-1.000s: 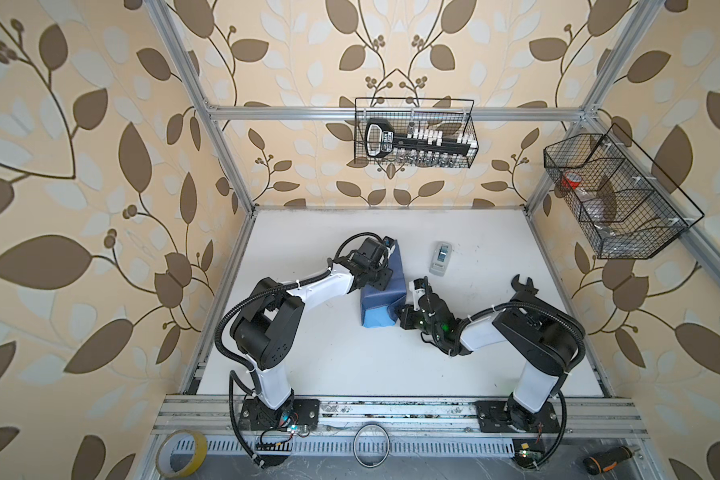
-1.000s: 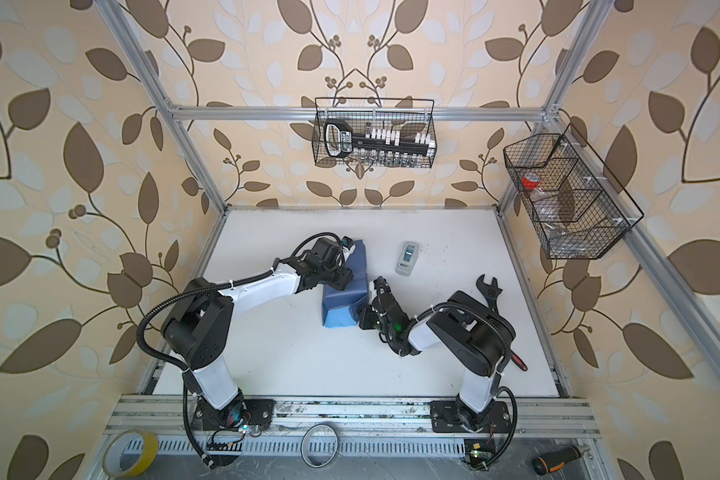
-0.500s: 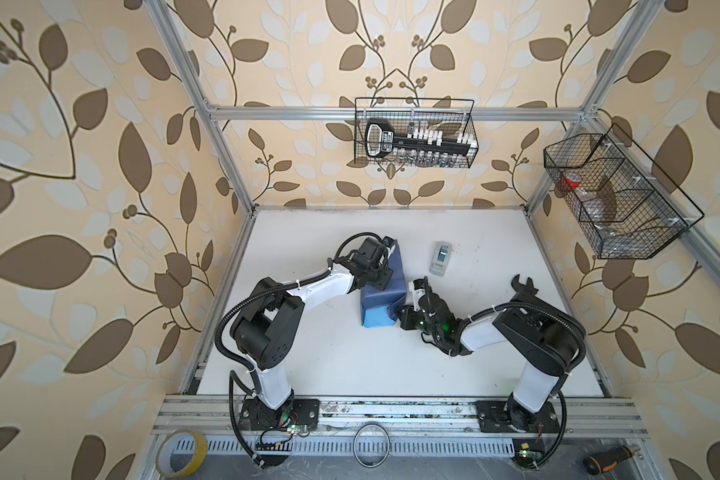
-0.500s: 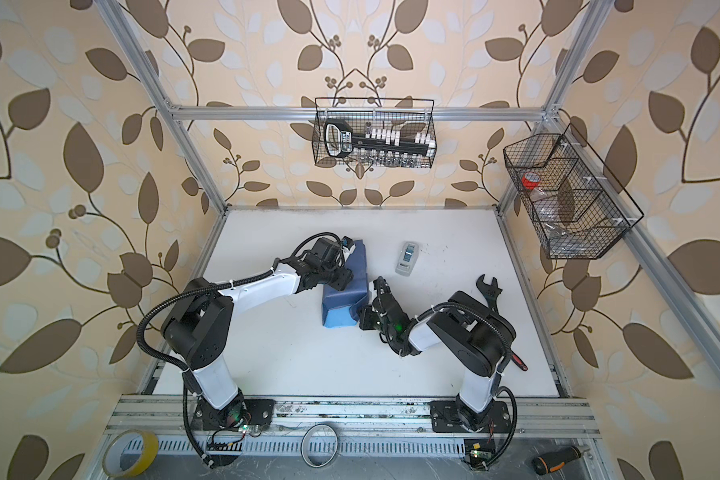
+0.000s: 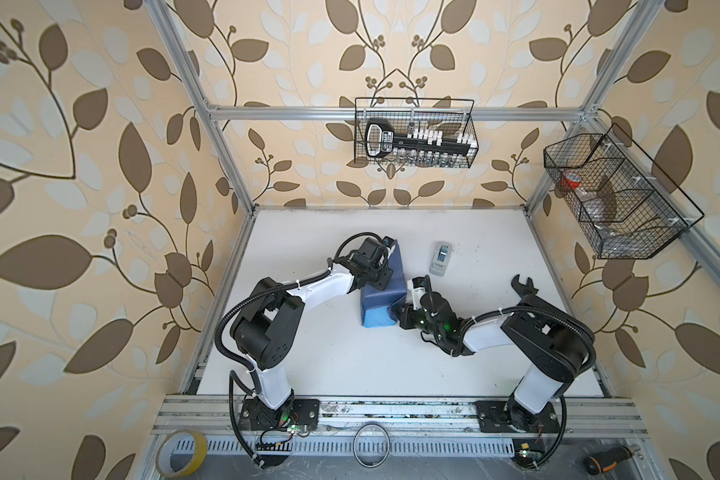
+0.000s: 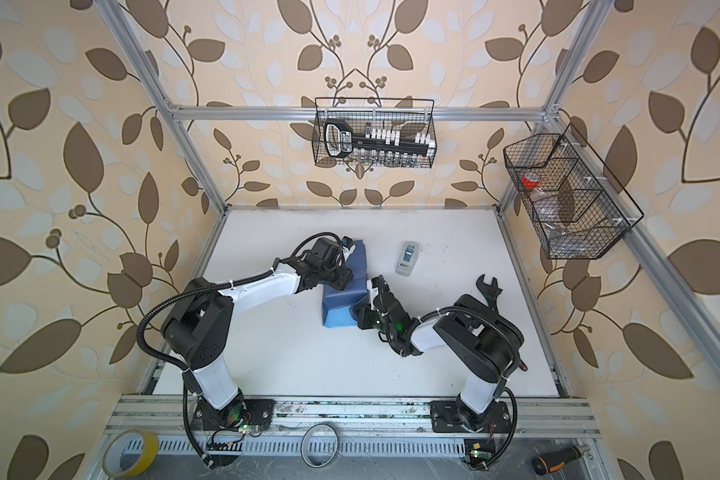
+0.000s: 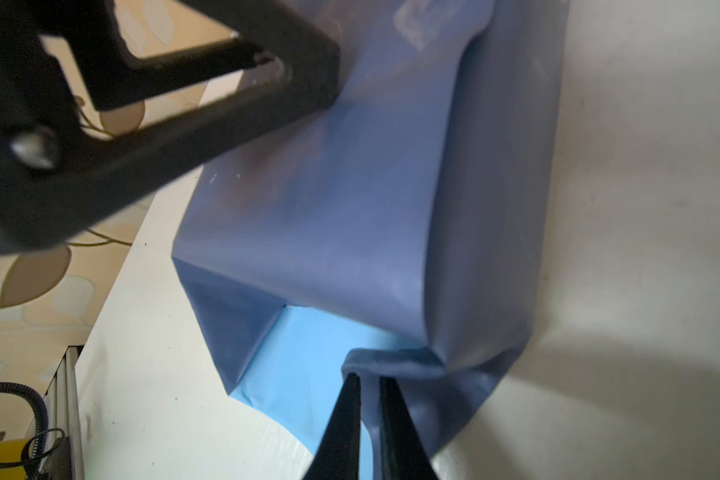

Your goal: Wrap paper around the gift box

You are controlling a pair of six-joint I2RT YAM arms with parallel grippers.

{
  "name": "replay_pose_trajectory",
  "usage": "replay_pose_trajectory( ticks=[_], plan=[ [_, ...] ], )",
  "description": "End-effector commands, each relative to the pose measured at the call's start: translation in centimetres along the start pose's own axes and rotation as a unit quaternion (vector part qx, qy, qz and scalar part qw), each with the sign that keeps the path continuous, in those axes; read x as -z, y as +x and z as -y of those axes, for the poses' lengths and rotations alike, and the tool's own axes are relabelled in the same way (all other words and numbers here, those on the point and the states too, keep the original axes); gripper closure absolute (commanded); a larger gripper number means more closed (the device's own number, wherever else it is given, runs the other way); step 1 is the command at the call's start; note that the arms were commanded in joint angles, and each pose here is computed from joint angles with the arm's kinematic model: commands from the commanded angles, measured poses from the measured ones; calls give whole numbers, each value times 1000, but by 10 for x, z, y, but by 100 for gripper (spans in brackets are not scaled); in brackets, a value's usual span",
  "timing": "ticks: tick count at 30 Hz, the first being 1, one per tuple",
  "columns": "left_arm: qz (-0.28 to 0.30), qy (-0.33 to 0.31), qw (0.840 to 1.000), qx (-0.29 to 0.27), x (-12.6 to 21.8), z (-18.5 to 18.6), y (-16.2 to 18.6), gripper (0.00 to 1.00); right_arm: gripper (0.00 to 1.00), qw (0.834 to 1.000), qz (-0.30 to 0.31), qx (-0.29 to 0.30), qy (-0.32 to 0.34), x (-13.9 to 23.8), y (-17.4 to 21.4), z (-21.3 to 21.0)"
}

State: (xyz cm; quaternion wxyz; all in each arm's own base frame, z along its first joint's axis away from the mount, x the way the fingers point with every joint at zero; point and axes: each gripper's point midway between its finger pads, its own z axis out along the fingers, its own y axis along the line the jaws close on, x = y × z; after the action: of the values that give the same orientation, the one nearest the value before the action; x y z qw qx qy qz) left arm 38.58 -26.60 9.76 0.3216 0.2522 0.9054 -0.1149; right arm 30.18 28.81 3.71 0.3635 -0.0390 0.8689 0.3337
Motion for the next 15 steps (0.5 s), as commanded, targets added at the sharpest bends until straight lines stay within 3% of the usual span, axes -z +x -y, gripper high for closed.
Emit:
replay_pose_trajectory(
  ticks=[1,15],
  plan=[
    [-103,6,995,8,-16,-1,60,45,88,1000,3,1,-8,-6,2,-5],
    [-106,9,994,9,-18,0,62,46,87,1000,19,-4,-6,-13,-3,-9]
  ],
)
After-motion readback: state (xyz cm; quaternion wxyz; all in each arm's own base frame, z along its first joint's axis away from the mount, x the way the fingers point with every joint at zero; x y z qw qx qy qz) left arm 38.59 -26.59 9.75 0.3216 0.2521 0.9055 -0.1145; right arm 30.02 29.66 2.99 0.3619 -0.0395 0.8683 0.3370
